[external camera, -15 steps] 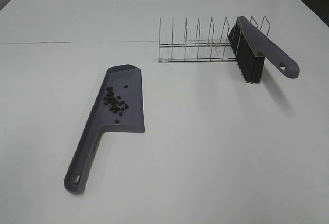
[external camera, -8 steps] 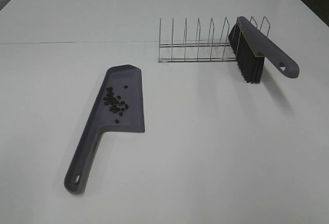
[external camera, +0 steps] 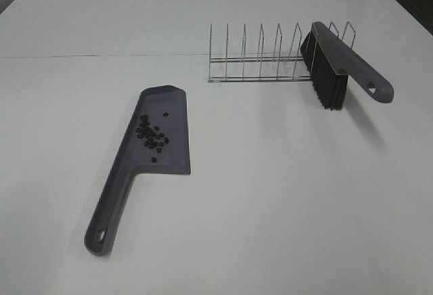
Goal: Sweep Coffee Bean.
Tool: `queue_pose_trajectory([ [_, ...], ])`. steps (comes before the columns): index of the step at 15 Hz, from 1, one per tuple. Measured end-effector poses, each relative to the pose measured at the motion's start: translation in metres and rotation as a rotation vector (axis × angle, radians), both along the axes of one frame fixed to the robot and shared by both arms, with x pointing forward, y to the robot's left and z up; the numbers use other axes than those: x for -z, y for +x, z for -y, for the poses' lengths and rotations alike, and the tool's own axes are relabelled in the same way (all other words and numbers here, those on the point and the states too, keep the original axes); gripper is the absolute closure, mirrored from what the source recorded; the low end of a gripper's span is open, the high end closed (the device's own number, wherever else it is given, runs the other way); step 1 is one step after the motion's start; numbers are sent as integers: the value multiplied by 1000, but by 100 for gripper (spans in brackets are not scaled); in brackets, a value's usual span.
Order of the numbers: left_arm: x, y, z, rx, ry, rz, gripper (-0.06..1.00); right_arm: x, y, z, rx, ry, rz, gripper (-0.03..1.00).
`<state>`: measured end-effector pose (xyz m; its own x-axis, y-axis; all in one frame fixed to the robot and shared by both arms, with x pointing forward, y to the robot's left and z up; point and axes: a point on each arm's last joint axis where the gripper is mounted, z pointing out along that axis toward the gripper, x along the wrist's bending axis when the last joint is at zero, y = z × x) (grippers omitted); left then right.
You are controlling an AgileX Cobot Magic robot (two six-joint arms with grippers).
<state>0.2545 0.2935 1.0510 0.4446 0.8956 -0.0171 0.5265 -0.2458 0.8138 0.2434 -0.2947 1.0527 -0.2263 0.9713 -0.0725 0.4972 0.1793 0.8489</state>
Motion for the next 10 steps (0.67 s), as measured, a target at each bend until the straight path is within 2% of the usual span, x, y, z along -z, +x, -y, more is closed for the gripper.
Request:
queue_pose_trajectory([
  [10,0,0,1,24,20,11,34,0,0,-1,-16,-1,1,31],
])
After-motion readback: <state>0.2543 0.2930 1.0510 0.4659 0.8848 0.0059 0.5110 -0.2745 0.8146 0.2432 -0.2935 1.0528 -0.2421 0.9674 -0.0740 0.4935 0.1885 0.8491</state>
